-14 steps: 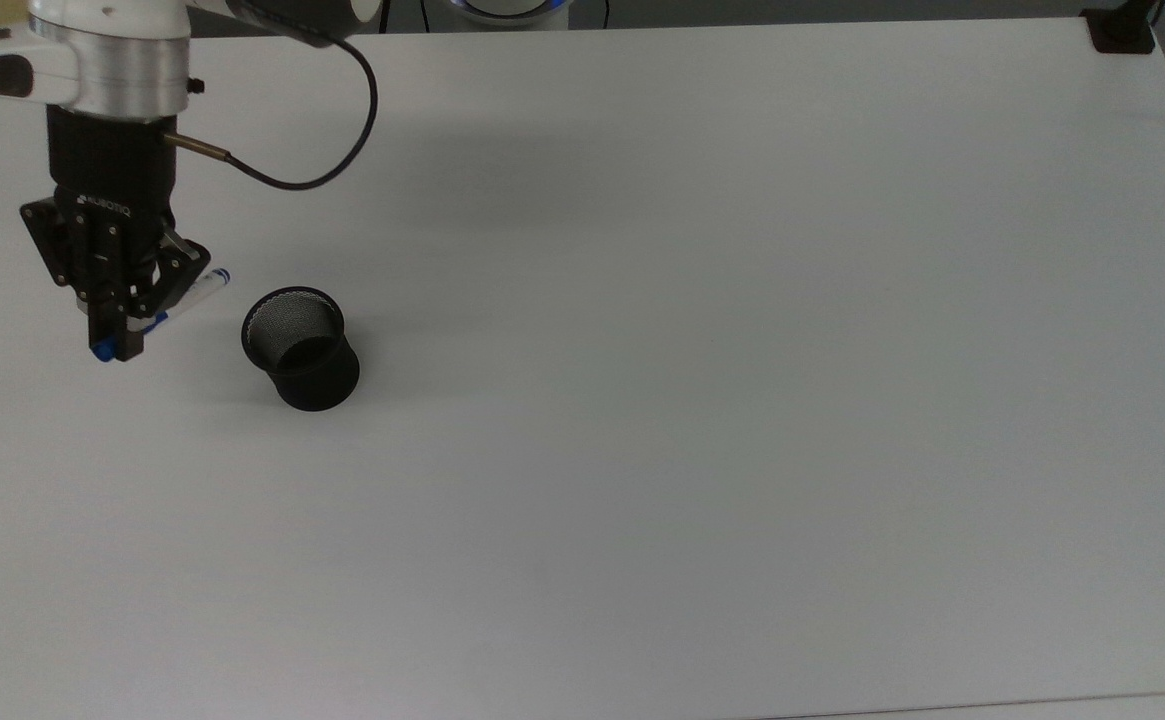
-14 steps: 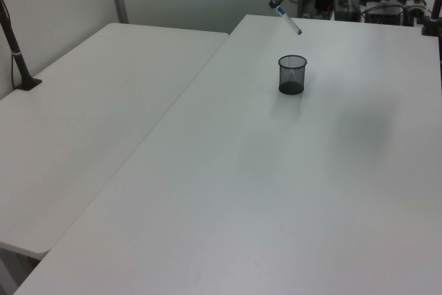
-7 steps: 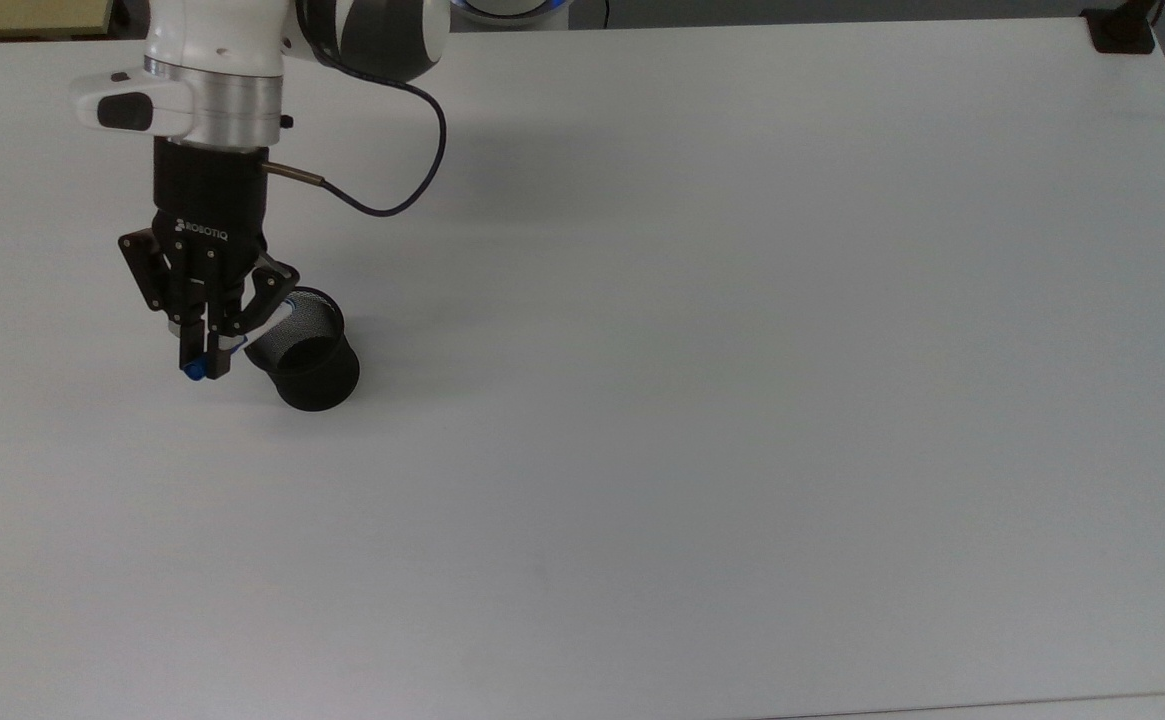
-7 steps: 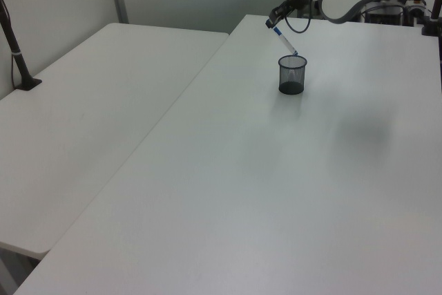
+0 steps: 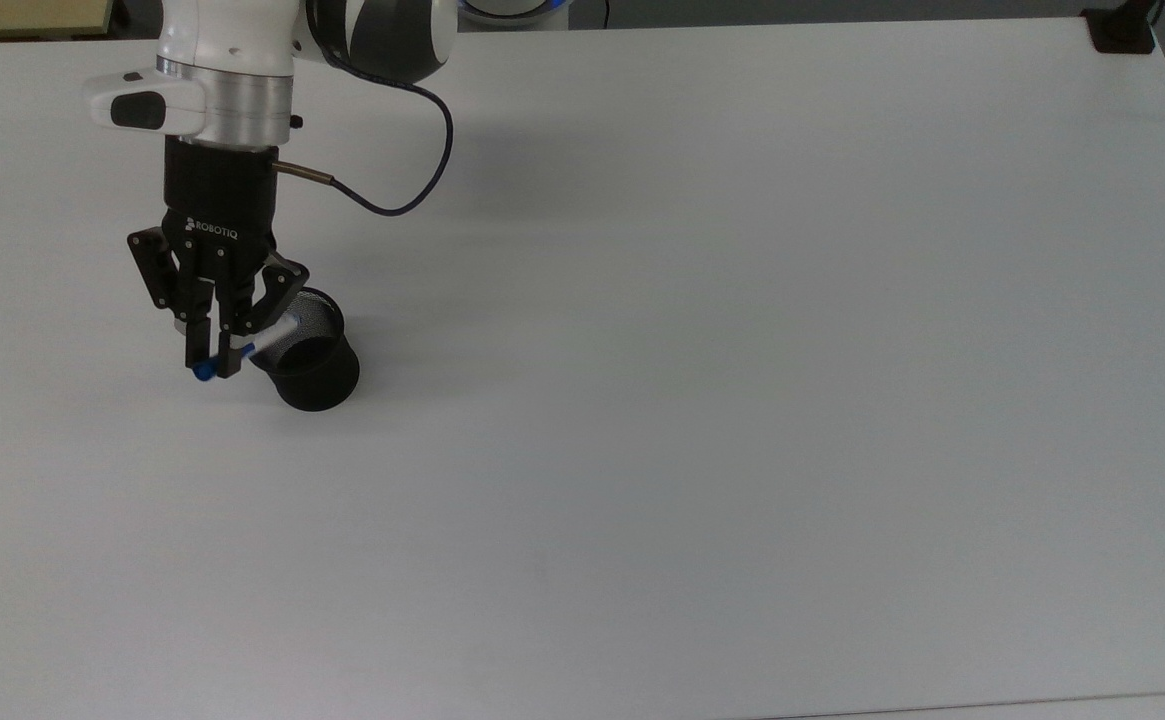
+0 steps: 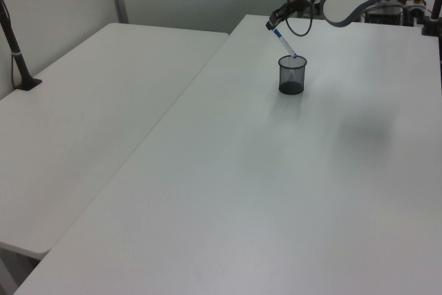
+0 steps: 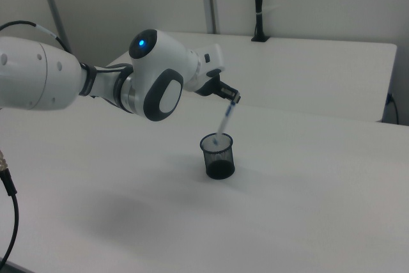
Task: Insert the marker
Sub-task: 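Lower the marker into the cup and open the gripper, then raise the open gripper away from the cup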
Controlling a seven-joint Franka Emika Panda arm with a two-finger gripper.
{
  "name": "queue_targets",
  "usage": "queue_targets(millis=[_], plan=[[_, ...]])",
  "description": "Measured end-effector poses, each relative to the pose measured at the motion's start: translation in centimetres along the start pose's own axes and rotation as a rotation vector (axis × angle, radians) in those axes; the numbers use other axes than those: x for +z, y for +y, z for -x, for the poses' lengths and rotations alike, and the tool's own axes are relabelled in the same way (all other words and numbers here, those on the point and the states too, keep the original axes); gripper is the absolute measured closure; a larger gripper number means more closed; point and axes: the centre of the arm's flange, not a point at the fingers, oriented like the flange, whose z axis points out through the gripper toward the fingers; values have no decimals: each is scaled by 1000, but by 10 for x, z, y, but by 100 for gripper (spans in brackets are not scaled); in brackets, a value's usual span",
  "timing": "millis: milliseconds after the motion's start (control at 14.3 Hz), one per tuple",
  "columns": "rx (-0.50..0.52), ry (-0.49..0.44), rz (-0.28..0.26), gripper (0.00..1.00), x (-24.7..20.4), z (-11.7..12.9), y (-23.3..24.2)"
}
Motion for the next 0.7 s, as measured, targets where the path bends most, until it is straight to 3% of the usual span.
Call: queue_targets(millis=[70, 210, 490, 699], plan=[[0, -2, 0, 62, 0, 1, 0], [0, -4, 0, 55, 1, 2, 0], [0, -19, 1, 52, 3, 5, 0], [18, -127, 9, 26, 2, 10, -3]])
